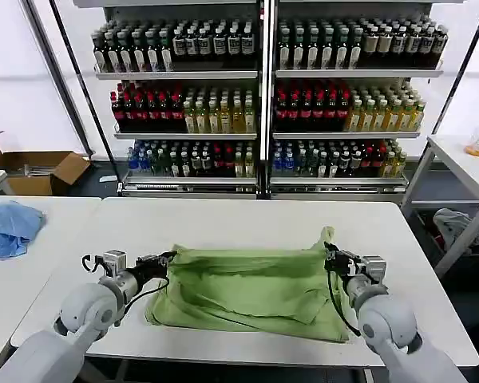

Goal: Fold and organize the clothes.

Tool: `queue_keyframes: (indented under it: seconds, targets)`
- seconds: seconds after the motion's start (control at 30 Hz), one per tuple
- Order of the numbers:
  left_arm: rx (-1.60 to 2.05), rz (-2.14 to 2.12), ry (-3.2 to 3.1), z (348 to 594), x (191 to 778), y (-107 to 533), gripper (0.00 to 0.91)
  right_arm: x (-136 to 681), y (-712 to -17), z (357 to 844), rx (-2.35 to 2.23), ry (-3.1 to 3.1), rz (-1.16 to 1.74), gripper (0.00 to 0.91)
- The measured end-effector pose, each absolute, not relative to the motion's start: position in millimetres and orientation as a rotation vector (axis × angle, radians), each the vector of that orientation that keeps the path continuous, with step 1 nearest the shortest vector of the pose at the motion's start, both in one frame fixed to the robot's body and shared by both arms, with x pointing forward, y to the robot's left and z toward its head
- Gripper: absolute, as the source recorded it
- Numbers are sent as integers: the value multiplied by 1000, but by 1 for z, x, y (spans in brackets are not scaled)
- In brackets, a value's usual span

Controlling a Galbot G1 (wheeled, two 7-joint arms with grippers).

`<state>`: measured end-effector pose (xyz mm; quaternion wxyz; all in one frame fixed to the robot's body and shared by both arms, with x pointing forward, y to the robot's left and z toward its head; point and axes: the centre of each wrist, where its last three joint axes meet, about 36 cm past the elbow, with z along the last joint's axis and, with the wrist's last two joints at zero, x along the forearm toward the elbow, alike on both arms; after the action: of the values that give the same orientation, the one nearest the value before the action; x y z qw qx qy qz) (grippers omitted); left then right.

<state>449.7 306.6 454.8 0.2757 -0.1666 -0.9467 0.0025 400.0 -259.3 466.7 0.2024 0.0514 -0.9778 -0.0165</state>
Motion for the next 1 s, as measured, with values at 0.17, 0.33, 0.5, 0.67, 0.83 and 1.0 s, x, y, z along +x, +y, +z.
queue_keyframes:
  seconds: [0.17,0.33,0.5,0.67,0.83,1.0]
  targets:
    - [-474,-39,-2520,451,428,302,60,379,-257,459,132,-2689,-38,0]
    - [-480,-84,-2496,442,414,296,81,366,-253,451,111,-2652,-40,0]
    - [-469,-117,-2480,432,408,293,907,362,-249,444,86,-2631,-36,907]
    - [-457,-132,-2474,426,404,289,907,358,-249,440,72,-2628,-9,907]
    - [-443,-131,-2482,422,398,283,907,353,-250,441,66,-2650,18,907]
    - [-397,-118,-2522,421,394,276,907,349,-249,443,60,-2669,34,907]
